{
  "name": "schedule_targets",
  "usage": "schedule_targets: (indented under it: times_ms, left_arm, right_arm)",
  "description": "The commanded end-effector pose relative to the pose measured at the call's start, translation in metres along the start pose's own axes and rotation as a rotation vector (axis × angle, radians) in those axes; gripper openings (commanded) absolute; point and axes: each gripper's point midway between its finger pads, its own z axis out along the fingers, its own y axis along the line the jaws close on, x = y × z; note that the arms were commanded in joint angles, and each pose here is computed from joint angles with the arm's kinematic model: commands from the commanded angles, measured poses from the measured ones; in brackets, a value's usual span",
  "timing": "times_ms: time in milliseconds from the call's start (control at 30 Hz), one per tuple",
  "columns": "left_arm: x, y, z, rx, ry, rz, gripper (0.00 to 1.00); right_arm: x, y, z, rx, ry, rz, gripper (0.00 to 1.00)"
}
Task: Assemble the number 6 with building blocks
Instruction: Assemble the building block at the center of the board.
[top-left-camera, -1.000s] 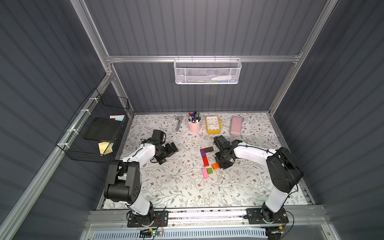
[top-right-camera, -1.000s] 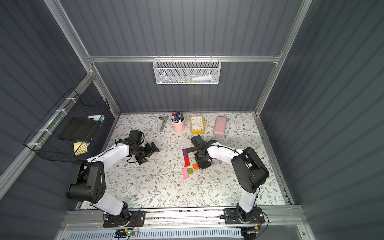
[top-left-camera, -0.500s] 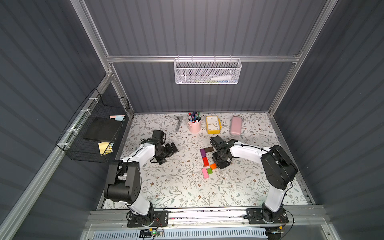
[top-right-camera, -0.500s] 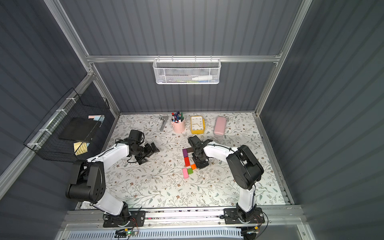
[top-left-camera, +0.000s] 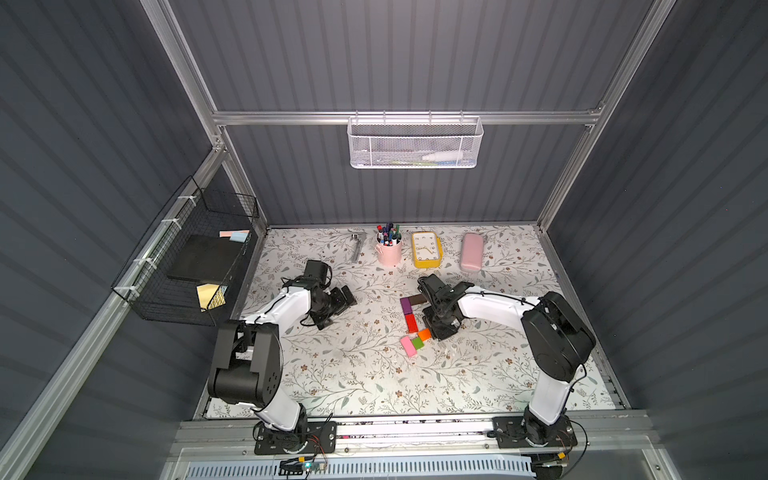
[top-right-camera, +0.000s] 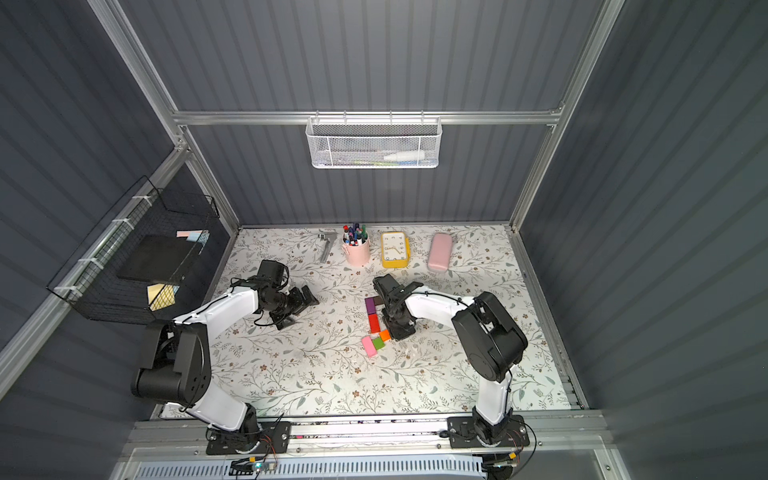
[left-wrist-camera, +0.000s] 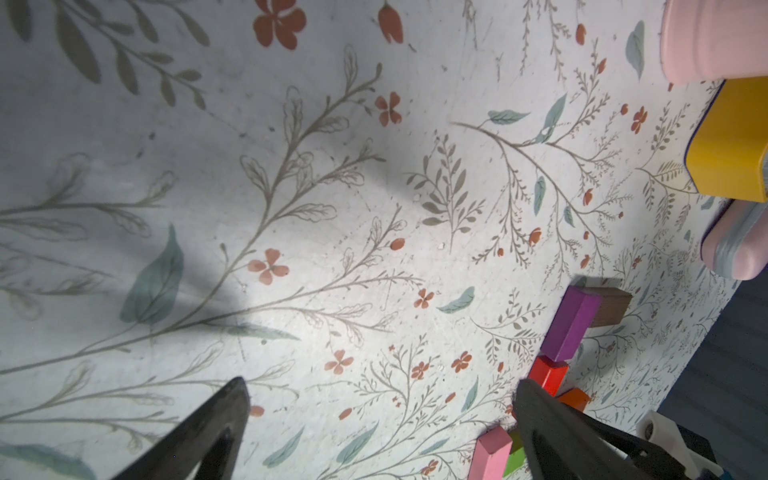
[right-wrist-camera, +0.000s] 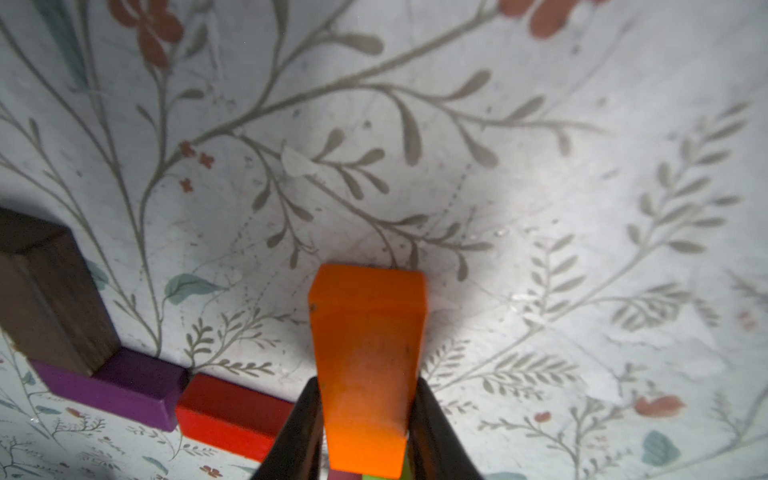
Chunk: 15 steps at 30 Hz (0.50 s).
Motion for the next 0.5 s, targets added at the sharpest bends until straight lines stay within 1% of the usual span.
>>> schedule_targets:
  times_ms: [0, 467]
  left_arm:
    - [-0.0032, 0.0018, -0.0006, -0.017, 0.014, 0.011, 0.99]
    - [-0.0029, 0.0023, 0.0009, -0.027, 0.028, 0.021, 0.99]
  right_arm:
    - [0.0046, -0.0107, 0.006, 0.022, 0.002, 0.162, 0.25]
    - [0.0139, -0.0196, 0.0083, 0.021, 0.005, 0.221, 0.25]
